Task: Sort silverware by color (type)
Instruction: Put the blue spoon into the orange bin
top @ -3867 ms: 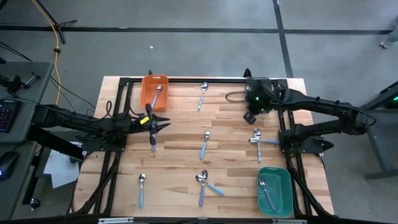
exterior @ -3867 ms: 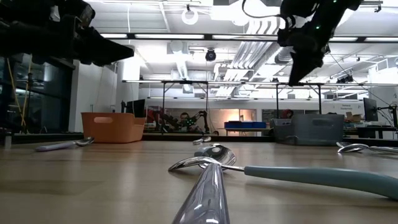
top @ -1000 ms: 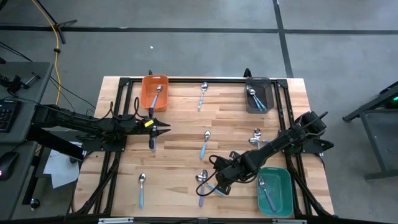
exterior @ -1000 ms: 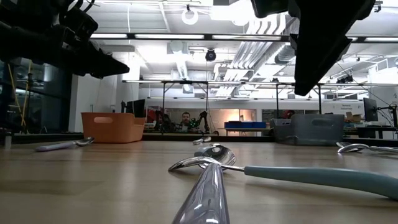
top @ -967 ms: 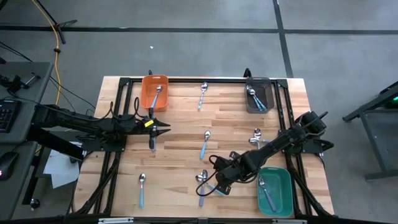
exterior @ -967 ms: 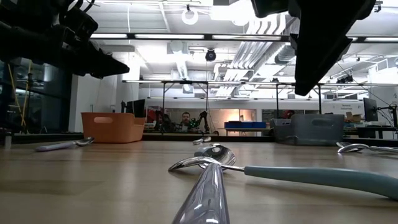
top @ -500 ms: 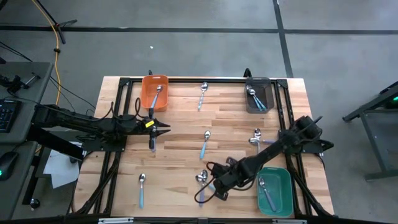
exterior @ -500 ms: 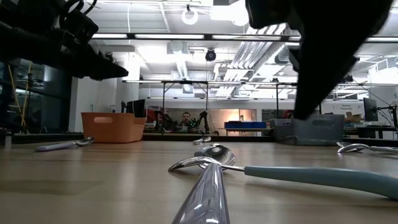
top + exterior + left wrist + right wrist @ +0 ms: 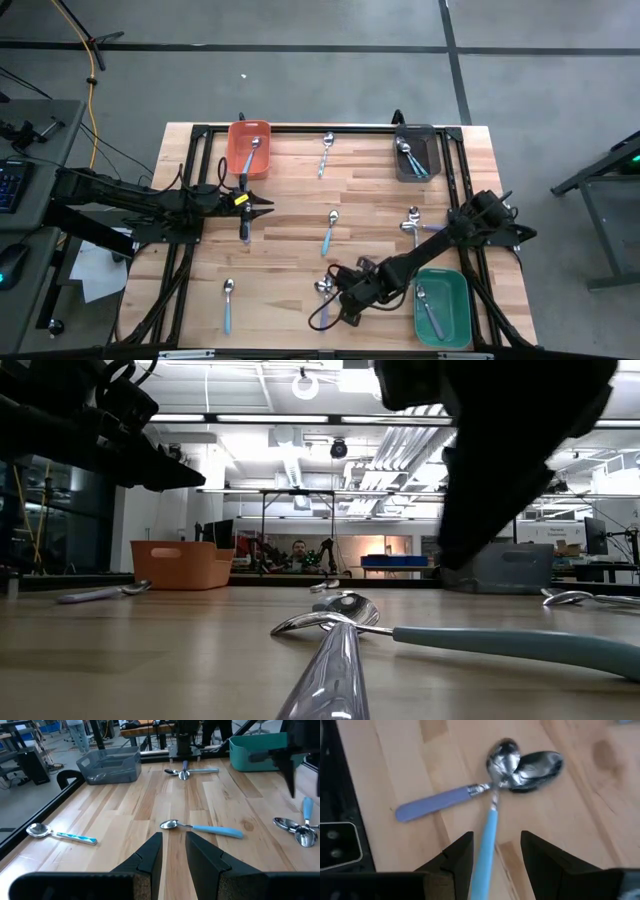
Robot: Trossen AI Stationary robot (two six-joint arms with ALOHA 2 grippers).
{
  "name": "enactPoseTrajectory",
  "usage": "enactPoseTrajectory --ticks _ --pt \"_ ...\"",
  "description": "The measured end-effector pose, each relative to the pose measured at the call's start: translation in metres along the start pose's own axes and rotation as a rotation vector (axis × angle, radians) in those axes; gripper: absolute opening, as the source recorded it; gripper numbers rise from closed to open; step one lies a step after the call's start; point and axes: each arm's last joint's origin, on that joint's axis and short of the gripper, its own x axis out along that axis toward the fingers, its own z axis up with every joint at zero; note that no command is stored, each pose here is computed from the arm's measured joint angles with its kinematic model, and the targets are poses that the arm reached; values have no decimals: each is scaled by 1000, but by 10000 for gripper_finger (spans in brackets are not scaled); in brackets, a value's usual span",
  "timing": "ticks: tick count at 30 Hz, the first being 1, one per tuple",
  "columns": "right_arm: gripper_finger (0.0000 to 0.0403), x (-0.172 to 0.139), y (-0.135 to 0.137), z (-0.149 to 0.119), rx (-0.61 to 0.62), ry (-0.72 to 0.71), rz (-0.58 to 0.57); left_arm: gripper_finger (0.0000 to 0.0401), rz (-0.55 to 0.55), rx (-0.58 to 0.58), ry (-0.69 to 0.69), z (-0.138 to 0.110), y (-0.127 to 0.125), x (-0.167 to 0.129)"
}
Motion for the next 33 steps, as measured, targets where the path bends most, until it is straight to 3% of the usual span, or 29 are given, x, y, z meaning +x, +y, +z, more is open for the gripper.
enactPoseTrajectory --ticks 10,22,33 --pt "149 24 -2 -10 -29 64 -19 75 -1 1 11 -1 0 0" --pt "149 25 -11 -16 -71 111 -122 75 -3 -14 30 -3 0 0" --pt "148 26 -13 -15 -102 119 -129 75 -4 -20 48 -5 0 0"
